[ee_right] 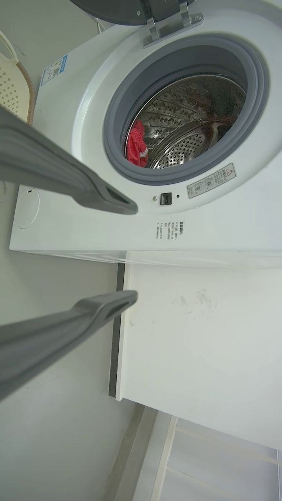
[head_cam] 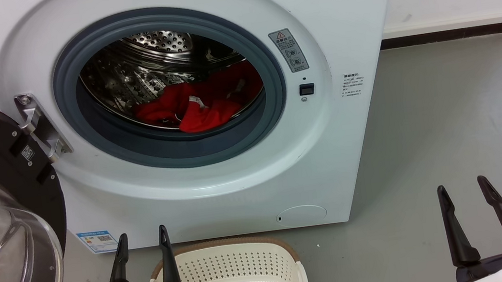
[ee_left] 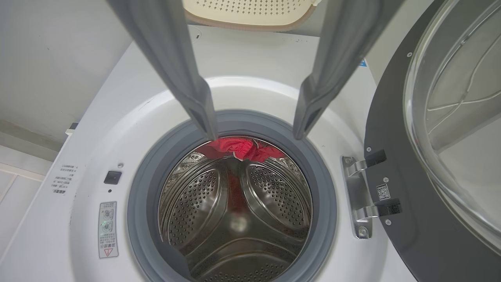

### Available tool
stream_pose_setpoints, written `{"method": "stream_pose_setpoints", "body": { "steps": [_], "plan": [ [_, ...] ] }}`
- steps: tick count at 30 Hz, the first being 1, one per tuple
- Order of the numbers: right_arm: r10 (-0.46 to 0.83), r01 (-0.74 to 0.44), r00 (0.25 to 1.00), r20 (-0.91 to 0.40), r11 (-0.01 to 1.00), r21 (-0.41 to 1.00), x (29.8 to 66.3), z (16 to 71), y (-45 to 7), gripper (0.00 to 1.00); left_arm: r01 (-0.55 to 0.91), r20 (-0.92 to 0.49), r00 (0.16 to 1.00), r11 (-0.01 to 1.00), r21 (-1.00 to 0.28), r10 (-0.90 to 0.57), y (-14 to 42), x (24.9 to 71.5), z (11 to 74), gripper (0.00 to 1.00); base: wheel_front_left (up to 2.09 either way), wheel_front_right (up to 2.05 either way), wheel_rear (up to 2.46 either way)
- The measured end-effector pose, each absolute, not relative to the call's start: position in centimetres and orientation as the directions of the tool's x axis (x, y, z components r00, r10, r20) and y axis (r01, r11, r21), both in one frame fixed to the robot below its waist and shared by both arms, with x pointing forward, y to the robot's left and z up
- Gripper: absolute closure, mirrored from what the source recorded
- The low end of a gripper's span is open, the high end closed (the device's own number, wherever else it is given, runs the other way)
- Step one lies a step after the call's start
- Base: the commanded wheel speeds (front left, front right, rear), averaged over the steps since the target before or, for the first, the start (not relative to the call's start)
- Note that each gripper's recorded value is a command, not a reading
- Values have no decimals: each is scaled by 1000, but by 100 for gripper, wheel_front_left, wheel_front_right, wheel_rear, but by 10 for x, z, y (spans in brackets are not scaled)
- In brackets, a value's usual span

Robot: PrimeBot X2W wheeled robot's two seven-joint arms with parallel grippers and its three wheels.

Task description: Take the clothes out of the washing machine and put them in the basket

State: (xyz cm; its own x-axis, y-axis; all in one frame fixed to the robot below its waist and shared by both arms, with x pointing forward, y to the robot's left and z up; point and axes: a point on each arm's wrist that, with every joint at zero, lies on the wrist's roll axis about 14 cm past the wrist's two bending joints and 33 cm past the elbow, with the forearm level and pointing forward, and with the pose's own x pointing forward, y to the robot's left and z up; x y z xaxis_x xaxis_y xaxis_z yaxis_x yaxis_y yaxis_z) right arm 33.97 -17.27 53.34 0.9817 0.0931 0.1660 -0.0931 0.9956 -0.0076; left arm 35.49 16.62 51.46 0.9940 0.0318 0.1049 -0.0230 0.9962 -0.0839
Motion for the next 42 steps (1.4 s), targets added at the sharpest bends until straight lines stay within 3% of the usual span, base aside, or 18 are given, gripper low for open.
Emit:
{"method": "stream_pose_setpoints", "body": {
  "steps": [24, 31, 42],
  "plan": [
    [88, -89, 985, 148, 996, 0, 340, 528, -174, 0, -31, 85, 996, 996, -81, 38, 169, 362, 508, 0, 0, 0, 0],
    [85, -86, 986, 142, 996, 1, 344, 526, -174, 0, 27, 101, 995, 998, -59, -21, 162, 398, 514, 0, 0, 0, 0],
    [54, -55, 991, 119, 998, 4, 365, 518, -184, 0, 114, 128, 986, 993, -10, -111, 148, 498, 532, 0, 0, 0, 0]
  ]
}}
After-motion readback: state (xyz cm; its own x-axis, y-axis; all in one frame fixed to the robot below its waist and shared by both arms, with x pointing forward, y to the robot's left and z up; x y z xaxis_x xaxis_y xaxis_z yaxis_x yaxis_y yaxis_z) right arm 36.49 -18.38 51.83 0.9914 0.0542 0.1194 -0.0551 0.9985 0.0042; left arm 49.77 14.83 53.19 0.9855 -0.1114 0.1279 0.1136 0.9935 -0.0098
